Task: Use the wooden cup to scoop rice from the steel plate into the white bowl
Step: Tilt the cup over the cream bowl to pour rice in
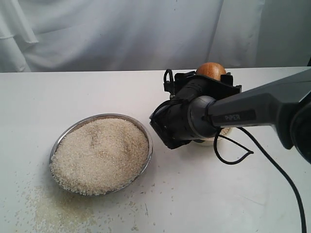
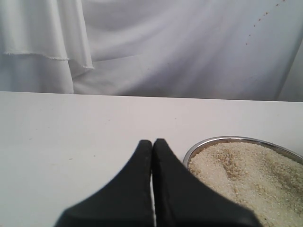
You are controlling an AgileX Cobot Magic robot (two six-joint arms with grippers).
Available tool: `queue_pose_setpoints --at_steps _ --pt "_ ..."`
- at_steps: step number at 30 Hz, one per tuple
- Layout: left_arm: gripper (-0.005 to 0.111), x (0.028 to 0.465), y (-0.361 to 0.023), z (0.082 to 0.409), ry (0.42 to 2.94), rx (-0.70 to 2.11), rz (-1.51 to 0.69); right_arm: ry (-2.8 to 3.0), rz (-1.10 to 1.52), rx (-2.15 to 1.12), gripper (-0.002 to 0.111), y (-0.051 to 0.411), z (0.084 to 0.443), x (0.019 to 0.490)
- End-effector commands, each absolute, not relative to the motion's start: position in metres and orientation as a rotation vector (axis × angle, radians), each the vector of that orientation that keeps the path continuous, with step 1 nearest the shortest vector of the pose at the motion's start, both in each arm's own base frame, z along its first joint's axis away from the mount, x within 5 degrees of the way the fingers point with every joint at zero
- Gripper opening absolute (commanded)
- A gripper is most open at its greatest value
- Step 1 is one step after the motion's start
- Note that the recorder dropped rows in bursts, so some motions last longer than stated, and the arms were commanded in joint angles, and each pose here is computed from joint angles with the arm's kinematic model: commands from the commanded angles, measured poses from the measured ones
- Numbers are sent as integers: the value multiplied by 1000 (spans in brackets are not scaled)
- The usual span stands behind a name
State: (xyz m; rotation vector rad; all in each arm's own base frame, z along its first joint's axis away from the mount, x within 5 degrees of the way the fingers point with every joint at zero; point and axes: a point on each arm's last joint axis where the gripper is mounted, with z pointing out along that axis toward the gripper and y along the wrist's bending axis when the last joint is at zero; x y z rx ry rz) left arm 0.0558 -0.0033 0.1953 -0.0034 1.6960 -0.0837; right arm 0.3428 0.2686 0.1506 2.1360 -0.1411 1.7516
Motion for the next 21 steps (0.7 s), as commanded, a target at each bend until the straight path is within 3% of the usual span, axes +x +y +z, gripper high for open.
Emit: queue_pose_setpoints --at_steps 1,12,21 --pt "0 56 -3 194 1691 0 -86 -113 1785 2103 0 268 156 344" --pt "0 56 -3 194 1691 0 -86 -115 1789 2102 0 268 159 343" --pt "0 56 -3 194 1691 0 -86 -278 1888 2090 0 253 202 348"
